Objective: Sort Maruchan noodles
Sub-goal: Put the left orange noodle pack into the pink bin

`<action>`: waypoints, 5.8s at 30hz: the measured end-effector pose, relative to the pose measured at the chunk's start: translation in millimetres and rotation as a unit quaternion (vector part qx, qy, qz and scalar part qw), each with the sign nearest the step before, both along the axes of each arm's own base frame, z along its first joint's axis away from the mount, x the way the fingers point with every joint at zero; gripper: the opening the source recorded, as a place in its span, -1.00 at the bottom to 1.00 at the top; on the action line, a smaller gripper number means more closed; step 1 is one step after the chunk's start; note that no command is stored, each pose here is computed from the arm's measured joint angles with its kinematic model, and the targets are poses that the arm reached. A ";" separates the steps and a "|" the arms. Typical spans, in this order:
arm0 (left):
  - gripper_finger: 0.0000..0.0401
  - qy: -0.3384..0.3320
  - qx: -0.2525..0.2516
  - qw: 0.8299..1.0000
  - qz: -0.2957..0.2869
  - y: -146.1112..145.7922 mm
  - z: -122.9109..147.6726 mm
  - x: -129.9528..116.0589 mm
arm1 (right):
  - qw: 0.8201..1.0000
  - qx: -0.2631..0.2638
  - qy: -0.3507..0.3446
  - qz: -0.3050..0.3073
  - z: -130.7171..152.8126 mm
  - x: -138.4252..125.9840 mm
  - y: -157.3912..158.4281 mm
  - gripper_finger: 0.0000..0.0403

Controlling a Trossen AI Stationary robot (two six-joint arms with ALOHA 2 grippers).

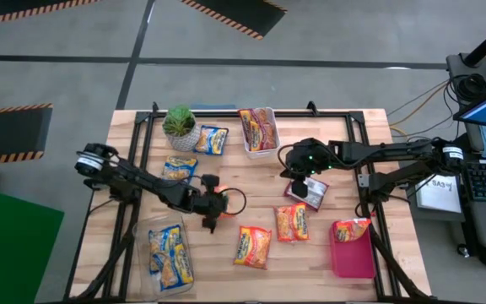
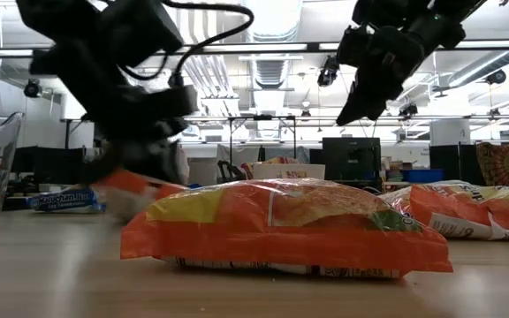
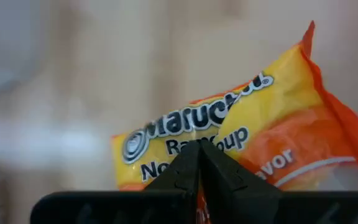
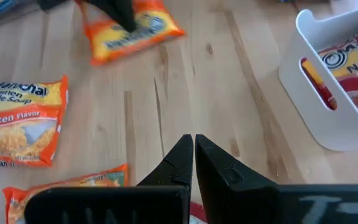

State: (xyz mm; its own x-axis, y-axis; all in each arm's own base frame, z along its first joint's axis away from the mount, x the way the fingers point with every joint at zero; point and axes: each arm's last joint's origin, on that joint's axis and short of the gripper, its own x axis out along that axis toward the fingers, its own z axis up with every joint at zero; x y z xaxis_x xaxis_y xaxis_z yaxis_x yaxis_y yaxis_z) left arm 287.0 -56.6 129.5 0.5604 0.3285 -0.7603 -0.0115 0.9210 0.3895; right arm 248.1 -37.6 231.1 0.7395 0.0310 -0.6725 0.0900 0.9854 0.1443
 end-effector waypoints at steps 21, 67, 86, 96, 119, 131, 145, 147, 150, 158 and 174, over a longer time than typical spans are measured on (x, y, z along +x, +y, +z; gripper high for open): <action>-1.00 0.059 0.028 0.998 -0.016 19.8 30.5 -24.2 | 0.984 0.133 -0.012 -0.122 -18.6 24.2 -4.2 -0.96; -1.00 -0.032 0.000 0.999 0.027 26.1 -18.5 -26.1 | 0.929 0.337 0.019 -0.148 -105.5 175.8 -29.0 0.44; -1.00 -0.080 0.011 0.996 0.027 24.6 2.8 -27.3 | 0.953 0.286 0.010 -0.100 -91.2 173.8 -28.8 -0.74; -1.00 -0.184 0.048 0.981 -0.024 28.4 69.9 -47.4 | 0.975 0.217 0.006 -0.042 -37.5 150.8 -24.2 -0.85; -1.00 -0.328 0.085 0.940 -0.044 35.8 130.3 -77.3 | 0.980 0.190 0.019 0.052 100.7 37.5 39.2 -0.85; -1.00 -0.355 0.088 0.930 -0.043 35.5 135.4 -75.2 | 0.918 0.307 0.251 -0.007 116.7 -8.5 99.6 -0.85; -1.00 -0.360 0.100 0.926 -0.049 35.4 137.7 -74.8 | 0.754 0.336 0.546 -0.145 104.7 -65.1 152.2 -0.86; -1.00 -0.360 0.100 0.926 -0.048 35.4 137.7 -74.9 | 0.748 0.330 0.559 -0.138 101.1 -66.4 157.7 -0.86; -1.00 -0.360 0.100 0.926 -0.048 35.4 137.6 -74.8 | 0.746 0.317 0.571 -0.128 93.3 -66.9 163.4 -0.86; -1.00 -0.355 0.110 0.927 -0.054 35.5 137.3 -74.7 | 0.771 0.272 0.575 -0.009 62.8 -46.1 175.8 -0.86; -1.00 -0.346 0.121 0.928 -0.061 35.5 136.4 -74.7 | 0.712 0.241 0.655 0.082 -10.1 -6.6 201.4 -0.86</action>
State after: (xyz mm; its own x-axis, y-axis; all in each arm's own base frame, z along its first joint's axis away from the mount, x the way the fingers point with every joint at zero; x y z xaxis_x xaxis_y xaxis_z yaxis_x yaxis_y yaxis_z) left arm 212.3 -21.1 265.9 0.9313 0.3451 -0.1169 -0.2372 0.8178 0.5244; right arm 241.6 163.8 221.0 -0.5514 0.5048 -0.6642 0.3476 0.8628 0.3671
